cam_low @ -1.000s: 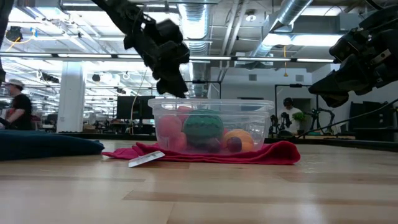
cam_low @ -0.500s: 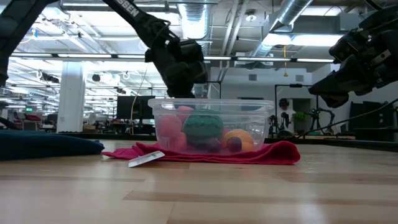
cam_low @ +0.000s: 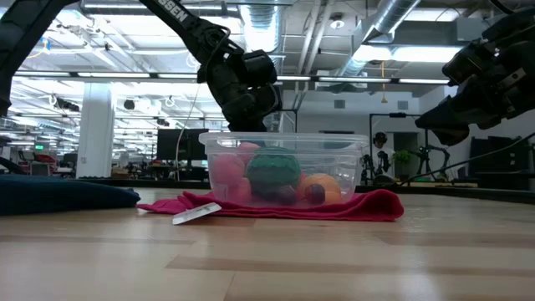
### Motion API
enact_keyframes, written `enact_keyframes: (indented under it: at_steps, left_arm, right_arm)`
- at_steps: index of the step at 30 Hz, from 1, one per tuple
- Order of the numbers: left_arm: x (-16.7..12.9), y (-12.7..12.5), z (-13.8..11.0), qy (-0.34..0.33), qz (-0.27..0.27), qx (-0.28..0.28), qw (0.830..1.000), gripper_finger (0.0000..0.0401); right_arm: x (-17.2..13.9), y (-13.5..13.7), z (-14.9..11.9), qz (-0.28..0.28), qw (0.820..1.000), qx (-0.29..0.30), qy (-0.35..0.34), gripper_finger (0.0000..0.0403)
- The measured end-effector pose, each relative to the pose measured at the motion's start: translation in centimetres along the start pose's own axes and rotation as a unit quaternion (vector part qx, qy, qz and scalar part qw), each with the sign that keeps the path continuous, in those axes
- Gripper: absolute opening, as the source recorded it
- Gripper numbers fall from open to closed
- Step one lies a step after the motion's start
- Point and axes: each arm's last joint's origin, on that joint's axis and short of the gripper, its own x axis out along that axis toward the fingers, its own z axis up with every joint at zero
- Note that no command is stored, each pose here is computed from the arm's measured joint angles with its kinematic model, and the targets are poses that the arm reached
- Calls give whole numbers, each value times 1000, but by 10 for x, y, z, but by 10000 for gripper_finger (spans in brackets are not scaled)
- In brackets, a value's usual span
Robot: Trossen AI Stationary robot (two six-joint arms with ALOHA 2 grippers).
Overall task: Pick and placing Produce into tupperware
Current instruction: Put the cherry in the transparent bin
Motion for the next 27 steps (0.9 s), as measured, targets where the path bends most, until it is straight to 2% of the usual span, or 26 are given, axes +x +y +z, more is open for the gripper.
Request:
enact_keyframes:
  at_steps: [7,10,13,16,18,22,27]
  left_arm:
    - [10,-1,-7,39,25,27,999,199]
    - [9,-4,3,10,39,24,999,199]
    - [10,-7,2,17,38,18,999,199]
    - [10,-5,4,19,77,26,996,199]
    - [14,-2,5,19,111,22,993,199]
    - [20,-3,8,9,141,-14,990,199]
    - [22,-4,7,16,146,-19,989,199]
  right_arm:
    - [0,0,0,0,1000,0,0,88]
    - [0,0,-1,-1,1000,0,4,88]
    - [0,0,-1,-1,1000,1,5,88]
    - [0,0,-1,-1,1000,1,6,88]
    - [0,0,-1,-1,1000,1,7,88]
    - [0,0,-1,-1,1000,1,7,88]
    - [0,0,-2,-2,1000,1,9,88]
